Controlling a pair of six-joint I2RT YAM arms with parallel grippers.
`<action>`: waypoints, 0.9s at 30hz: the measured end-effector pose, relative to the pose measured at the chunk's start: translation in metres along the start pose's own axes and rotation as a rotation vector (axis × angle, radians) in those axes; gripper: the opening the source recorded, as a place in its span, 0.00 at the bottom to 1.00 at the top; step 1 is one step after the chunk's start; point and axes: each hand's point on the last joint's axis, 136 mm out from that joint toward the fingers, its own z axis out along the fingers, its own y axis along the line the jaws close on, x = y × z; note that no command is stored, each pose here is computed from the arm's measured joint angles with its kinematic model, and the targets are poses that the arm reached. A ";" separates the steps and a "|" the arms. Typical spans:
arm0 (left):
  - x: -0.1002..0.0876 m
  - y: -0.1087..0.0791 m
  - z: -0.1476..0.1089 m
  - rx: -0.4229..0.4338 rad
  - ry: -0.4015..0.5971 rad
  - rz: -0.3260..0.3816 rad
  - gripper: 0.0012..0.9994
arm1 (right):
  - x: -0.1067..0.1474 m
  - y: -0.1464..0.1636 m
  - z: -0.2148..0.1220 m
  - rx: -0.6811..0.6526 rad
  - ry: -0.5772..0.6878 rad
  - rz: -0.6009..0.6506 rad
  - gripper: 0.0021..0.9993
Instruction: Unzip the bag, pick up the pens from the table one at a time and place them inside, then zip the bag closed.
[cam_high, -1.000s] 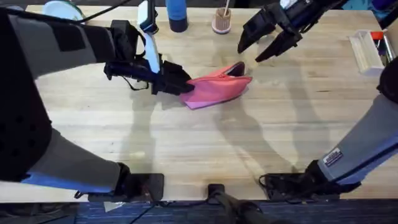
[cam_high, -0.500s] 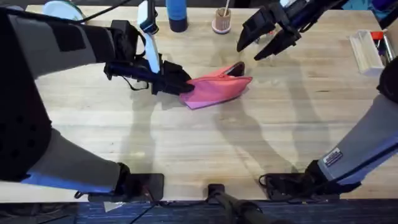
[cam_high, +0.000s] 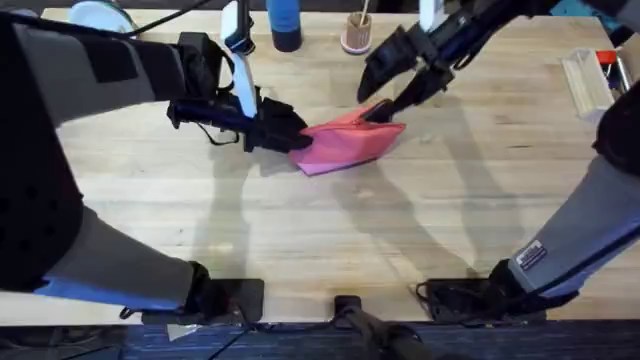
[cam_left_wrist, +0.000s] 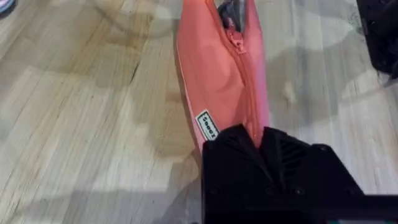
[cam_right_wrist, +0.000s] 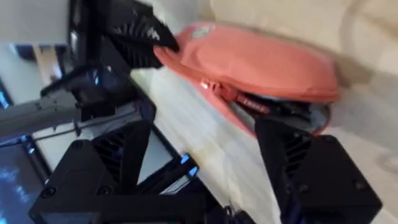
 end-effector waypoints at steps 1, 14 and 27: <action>0.000 0.000 0.000 0.000 0.000 0.000 0.04 | 0.004 -0.001 0.004 -0.006 0.014 0.008 1.00; 0.000 0.000 0.000 0.000 0.000 -0.001 0.04 | 0.006 -0.019 0.041 -0.006 0.018 -0.003 1.00; 0.000 0.000 0.000 0.001 0.001 -0.002 0.04 | 0.000 0.008 0.060 -0.078 0.017 -0.021 1.00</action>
